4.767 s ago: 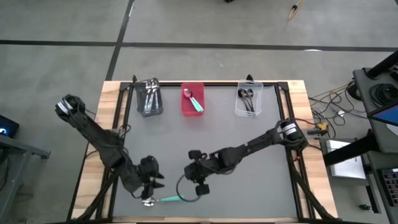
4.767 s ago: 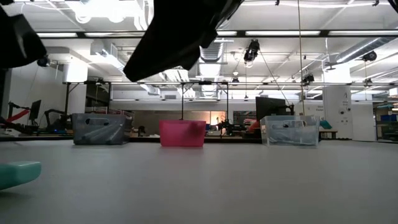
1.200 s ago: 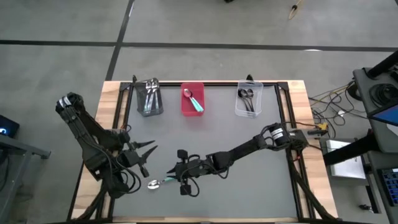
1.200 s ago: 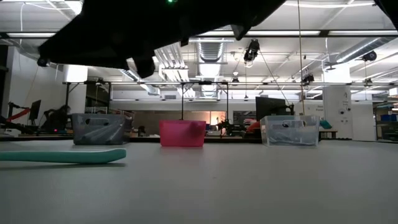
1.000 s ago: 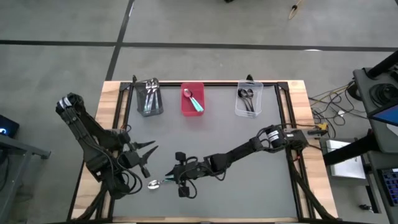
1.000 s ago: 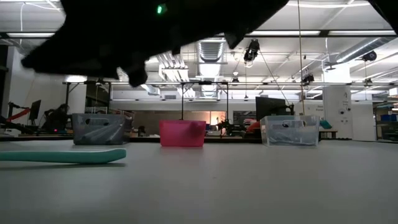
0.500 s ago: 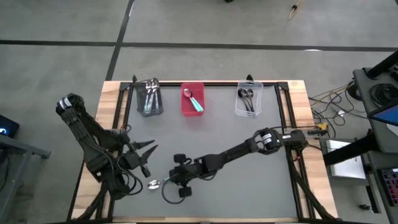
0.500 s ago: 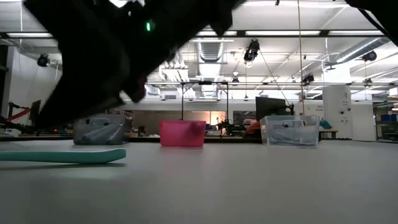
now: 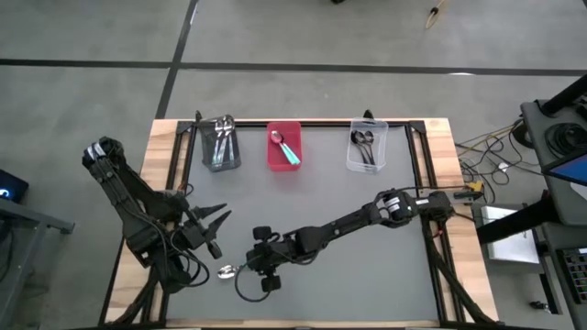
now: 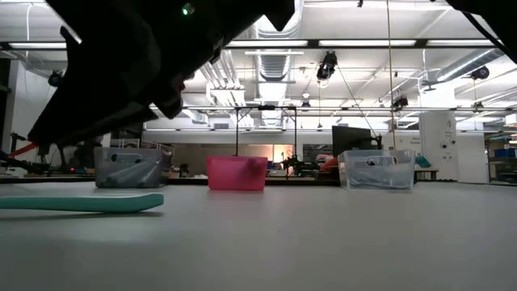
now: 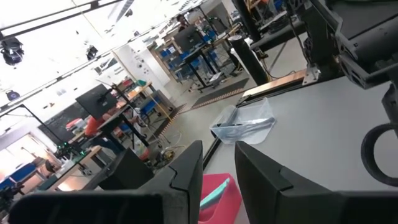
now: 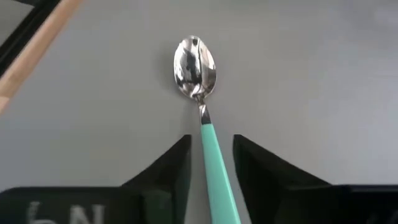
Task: Sort silverware by color (type)
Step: Put the blue spoon into the red bin
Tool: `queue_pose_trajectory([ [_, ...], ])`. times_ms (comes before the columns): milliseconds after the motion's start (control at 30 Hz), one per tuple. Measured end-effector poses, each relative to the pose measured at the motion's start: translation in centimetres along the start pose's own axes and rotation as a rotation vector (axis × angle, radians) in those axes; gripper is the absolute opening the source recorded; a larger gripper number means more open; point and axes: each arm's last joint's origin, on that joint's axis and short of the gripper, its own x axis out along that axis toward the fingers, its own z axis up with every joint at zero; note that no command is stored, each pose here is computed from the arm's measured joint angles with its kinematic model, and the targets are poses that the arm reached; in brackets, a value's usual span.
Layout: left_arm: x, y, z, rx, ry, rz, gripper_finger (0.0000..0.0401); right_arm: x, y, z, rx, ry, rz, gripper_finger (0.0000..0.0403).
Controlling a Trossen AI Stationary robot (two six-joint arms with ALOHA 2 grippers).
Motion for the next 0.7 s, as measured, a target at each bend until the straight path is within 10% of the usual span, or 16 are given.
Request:
queue_pose_trajectory([
  [367, 0.0, 0.0, 0.0, 0.018, 0.0, 0.0, 0.0076, 2.4, -0.1, -2.5, 0.014, 0.073, -0.006, 0.0224],
  [700, 0.0, 0.0, 0.0, 0.016, 0.0, 0.0, 0.0076, 3.7, -0.6, -3.8, 0.024, 0.107, -0.003, 0.0214],
])
